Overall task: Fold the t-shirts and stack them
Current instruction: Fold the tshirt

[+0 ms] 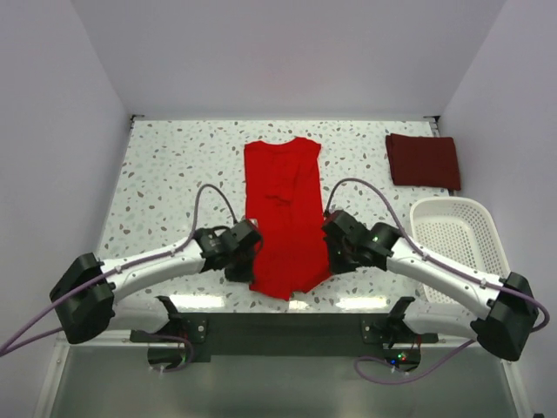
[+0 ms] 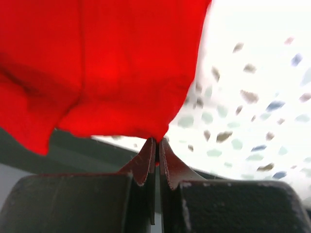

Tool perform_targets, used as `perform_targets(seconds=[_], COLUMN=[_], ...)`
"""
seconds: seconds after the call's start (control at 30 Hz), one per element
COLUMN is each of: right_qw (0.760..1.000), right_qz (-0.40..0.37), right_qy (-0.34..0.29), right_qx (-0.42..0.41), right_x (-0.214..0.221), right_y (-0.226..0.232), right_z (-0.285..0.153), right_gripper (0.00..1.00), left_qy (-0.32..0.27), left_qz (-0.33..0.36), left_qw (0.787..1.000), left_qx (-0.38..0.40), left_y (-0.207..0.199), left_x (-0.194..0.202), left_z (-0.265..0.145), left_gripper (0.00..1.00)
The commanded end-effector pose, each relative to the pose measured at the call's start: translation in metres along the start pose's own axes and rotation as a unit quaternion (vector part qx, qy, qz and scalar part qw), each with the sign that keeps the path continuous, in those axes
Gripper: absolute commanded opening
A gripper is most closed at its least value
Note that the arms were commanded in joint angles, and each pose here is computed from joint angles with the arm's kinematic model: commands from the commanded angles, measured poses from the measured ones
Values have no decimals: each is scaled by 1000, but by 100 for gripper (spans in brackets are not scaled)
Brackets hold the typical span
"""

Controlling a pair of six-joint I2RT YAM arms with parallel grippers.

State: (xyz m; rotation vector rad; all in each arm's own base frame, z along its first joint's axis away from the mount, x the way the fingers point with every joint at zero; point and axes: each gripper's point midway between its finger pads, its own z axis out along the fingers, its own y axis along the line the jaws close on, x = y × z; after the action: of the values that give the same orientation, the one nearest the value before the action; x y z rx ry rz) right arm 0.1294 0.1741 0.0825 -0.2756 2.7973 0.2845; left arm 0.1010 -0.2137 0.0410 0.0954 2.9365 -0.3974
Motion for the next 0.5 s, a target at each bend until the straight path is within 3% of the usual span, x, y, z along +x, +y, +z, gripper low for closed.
perform_targets(seconds=[0.0, 0.2, 0.33, 0.47], right_qw=[992, 986, 981, 979], right_qz=[-4, 13, 15, 16], right_qy=[-119, -166, -192, -201], right_qx=[40, 17, 15, 8], right_x=[-73, -148, -181, -206], right_y=[-3, -2, -2, -2], right_z=[-22, -14, -5, 6], right_gripper=[0, 0, 0, 0], left_qy=[-109, -203, -251, -259], left_qz=[9, -12, -27, -34], left_qw=[994, 979, 967, 964], left_qx=[10, -16, -23, -38], left_y=[-7, 7, 14, 25], left_x=[-88, -183, -222, -243], left_z=[-33, -54, -55, -38], left_gripper=[0, 0, 0, 0])
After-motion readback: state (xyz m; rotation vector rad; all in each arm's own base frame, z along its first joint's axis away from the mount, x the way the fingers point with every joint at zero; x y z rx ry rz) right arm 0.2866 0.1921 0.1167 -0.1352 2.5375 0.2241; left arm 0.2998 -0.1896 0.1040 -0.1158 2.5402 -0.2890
